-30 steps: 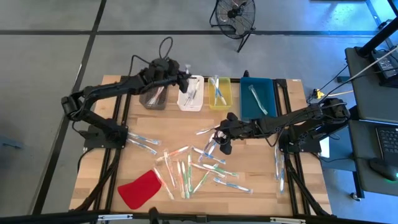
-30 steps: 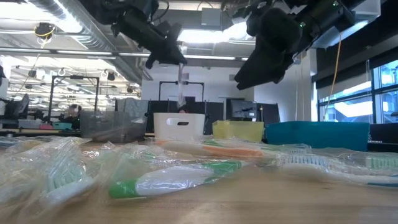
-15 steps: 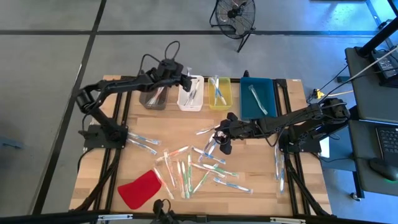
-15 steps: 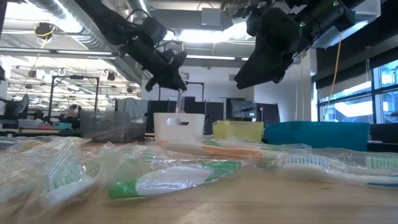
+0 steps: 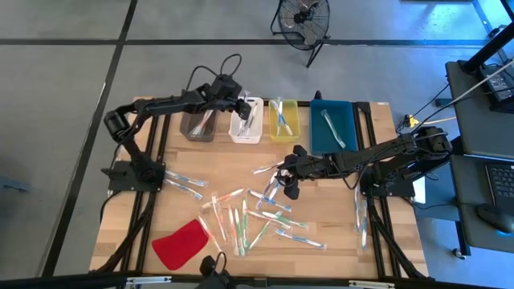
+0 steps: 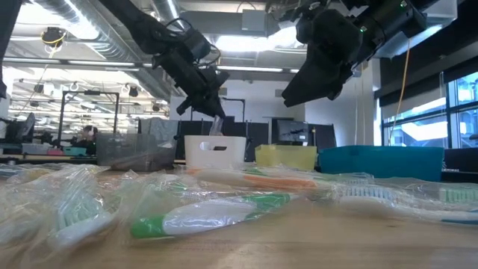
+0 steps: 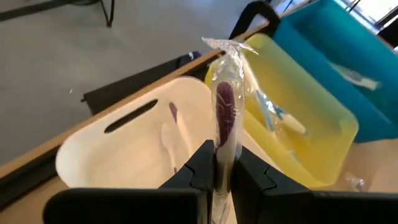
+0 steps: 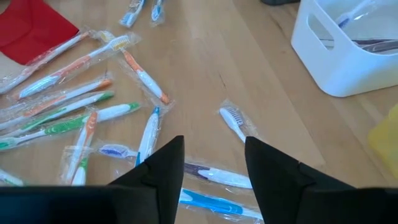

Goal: Pick & Place Toothbrushes
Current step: Put the violet toothbrush into the white bin, then put the blue toothbrush into the yellow bin

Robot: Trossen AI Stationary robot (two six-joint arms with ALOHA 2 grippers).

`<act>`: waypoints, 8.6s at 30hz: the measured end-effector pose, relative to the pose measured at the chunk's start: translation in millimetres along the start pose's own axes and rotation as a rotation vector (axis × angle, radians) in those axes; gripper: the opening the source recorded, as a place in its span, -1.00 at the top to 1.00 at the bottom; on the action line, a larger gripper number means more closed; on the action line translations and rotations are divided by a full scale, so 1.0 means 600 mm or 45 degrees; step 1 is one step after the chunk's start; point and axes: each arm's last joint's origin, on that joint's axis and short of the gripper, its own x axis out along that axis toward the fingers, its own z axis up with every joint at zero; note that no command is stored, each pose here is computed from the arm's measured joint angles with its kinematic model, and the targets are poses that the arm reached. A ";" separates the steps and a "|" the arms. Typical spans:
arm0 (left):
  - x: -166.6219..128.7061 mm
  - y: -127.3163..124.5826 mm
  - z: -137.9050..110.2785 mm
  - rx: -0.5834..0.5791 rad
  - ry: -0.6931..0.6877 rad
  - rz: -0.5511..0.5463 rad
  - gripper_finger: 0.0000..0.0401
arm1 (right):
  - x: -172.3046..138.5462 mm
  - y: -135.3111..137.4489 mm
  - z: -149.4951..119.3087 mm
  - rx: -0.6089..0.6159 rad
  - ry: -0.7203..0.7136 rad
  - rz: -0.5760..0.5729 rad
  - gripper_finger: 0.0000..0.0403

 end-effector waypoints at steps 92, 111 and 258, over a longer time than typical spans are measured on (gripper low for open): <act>-0.098 -0.176 -0.218 0.450 0.189 -0.424 0.10 | 0.059 -0.025 -0.054 -0.797 0.349 0.091 -0.05; -0.126 -0.225 -0.293 0.448 0.124 -0.333 0.10 | 0.107 -0.032 -0.076 -0.765 0.376 0.120 -0.06; -0.178 -0.249 -0.389 0.761 0.630 -0.566 0.15 | 0.087 -0.324 -0.021 0.658 -0.186 -0.647 0.70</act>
